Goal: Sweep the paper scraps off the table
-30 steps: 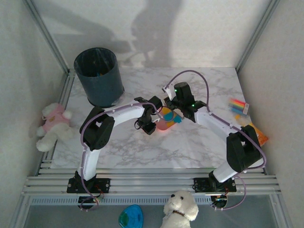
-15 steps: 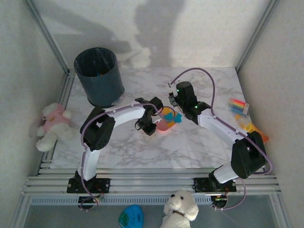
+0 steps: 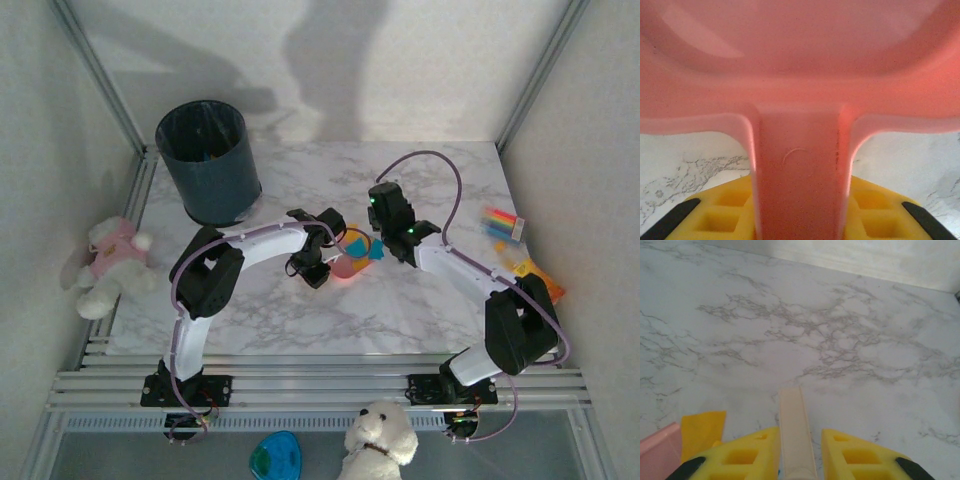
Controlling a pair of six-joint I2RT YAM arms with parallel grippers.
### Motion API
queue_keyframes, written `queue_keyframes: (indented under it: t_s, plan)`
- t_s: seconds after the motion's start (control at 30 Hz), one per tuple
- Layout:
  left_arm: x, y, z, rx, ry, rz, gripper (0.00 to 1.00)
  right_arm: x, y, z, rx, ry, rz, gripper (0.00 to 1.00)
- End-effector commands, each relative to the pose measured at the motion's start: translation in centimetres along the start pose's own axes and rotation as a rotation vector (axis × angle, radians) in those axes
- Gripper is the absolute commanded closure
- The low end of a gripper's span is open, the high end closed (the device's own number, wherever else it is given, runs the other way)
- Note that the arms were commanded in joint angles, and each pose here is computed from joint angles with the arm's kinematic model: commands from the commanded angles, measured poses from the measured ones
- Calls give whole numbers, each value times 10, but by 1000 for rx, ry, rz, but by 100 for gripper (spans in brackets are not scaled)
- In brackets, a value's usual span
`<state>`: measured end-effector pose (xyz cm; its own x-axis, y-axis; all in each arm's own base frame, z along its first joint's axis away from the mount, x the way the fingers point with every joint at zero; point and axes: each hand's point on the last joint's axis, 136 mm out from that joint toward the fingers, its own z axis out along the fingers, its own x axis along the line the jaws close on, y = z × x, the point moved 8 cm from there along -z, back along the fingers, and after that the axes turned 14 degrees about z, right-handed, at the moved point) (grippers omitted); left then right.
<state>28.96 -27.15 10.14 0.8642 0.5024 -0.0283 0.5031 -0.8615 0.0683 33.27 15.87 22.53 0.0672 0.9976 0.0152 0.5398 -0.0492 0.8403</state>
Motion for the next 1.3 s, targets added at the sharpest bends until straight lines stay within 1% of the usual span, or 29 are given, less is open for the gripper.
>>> queue_keyframes:
  t_s: [0.0,0.27,0.43,0.67,0.83,1.0,1.13,1.27]
  plan:
    - [-8,-14,3,84,-8,37,100,12,-7,3,26,56,26,100]
    - [-8,-13,1,80,-7,39,100,32,-15,4,75,236,-4,100]
    - [-8,-13,1,81,-6,42,100,38,-14,-4,64,343,-25,100]
    - [-7,-12,1,83,-5,42,100,41,-8,-15,43,424,-50,100]
    - [-6,-12,1,83,5,40,100,32,1,-21,-10,358,-40,100]
    - [-6,-12,1,87,13,38,100,22,8,-23,-50,248,-40,100]
    - [-5,-12,1,86,15,39,100,22,14,-21,-86,236,-46,100]
    - [-5,-11,0,86,15,37,100,27,21,-9,-87,223,-55,100]
